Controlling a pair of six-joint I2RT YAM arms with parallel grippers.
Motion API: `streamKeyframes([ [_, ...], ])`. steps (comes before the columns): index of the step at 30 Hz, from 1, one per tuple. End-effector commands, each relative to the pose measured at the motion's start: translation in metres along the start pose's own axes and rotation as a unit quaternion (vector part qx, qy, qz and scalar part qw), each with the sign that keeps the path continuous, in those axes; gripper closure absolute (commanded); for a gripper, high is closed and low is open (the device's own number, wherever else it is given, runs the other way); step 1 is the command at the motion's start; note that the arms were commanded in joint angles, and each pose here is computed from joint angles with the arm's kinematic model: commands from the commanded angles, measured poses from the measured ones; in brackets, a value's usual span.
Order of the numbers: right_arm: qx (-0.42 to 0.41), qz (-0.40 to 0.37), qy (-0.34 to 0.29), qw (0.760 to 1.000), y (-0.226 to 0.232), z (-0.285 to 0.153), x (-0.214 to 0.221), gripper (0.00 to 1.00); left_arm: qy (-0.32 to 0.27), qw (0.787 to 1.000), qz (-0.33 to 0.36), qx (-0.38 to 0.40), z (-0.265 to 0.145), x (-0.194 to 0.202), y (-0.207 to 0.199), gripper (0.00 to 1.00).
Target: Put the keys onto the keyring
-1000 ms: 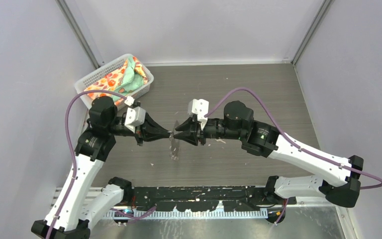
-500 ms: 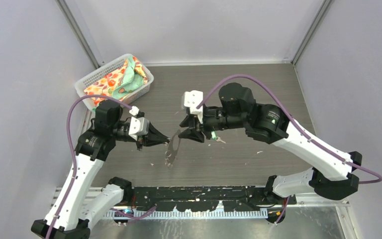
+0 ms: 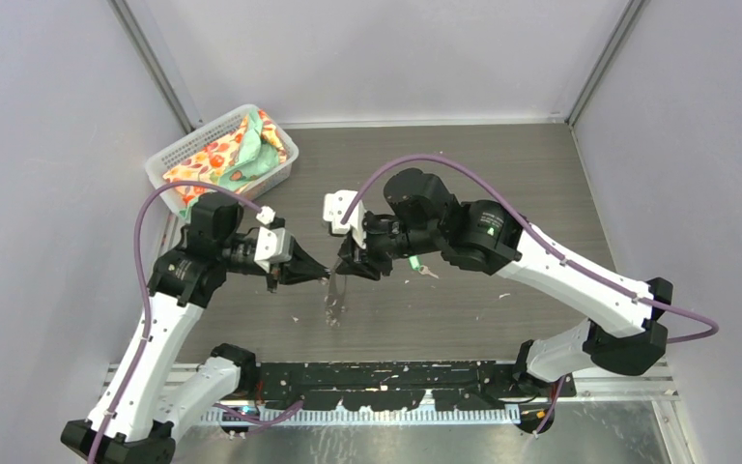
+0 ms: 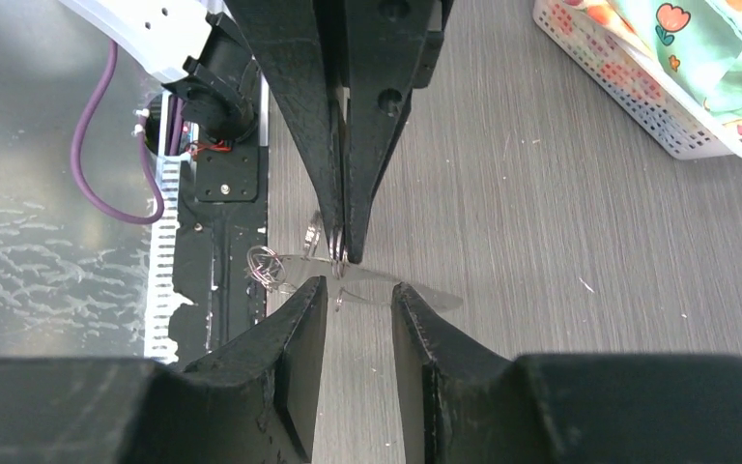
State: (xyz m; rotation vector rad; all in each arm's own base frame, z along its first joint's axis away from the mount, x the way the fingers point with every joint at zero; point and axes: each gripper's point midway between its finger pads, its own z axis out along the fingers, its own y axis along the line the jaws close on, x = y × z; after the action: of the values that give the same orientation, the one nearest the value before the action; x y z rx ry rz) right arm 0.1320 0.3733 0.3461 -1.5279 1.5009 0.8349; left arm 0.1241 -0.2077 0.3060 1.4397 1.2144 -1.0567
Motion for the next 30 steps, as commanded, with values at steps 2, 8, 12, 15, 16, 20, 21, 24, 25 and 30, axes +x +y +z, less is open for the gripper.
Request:
streamKeyframes([
  [2, 0.011, -0.024, -0.044, 0.999, -0.004, 0.004, -0.027, 0.64, -0.008, 1.000, 0.020, 0.004, -0.001, -0.015, 0.000, 1.00],
  [8, -0.004, -0.022, -0.037, 0.999, -0.001, 0.014, -0.023, 0.66, -0.009, 1.000, 0.018, 0.005, -0.001, -0.017, 0.001, 1.00],
  [12, -0.007, -0.020, -0.029, 0.999, 0.000, 0.017, -0.018, 0.66, -0.007, 1.000, 0.017, 0.002, -0.001, -0.017, 0.002, 1.00],
  [15, -0.007, -0.021, -0.025, 0.999, -0.001, 0.019, -0.015, 0.70, -0.008, 1.000, 0.017, 0.003, -0.001, -0.017, 0.002, 1.00],
  [16, -0.005, -0.020, -0.024, 0.999, -0.002, 0.020, -0.016, 0.74, -0.008, 1.000, 0.015, 0.004, -0.001, -0.017, 0.002, 1.00],
  [20, -0.003, -0.021, -0.014, 1.000, -0.003, 0.023, -0.012, 0.93, -0.009, 1.000, 0.016, 0.003, -0.001, -0.020, 0.002, 1.00],
  [21, -0.001, -0.022, -0.011, 1.000, -0.004, 0.023, -0.010, 0.97, -0.009, 1.000, 0.016, 0.002, -0.001, -0.020, 0.003, 1.00],
  [24, -0.001, -0.020, -0.008, 1.000, -0.003, 0.022, -0.007, 0.99, -0.011, 1.000, 0.013, 0.001, -0.002, -0.023, 0.003, 1.00],
  [25, -0.002, -0.018, -0.006, 1.000, -0.003, 0.023, -0.006, 0.99, -0.012, 1.000, 0.010, 0.001, -0.002, -0.024, 0.003, 1.00],
  [30, 0.009, -0.006, -0.003, 1.000, -0.005, 0.024, -0.002, 0.99, -0.021, 1.000, -0.010, -0.004, 0.000, -0.031, 0.008, 1.00],
])
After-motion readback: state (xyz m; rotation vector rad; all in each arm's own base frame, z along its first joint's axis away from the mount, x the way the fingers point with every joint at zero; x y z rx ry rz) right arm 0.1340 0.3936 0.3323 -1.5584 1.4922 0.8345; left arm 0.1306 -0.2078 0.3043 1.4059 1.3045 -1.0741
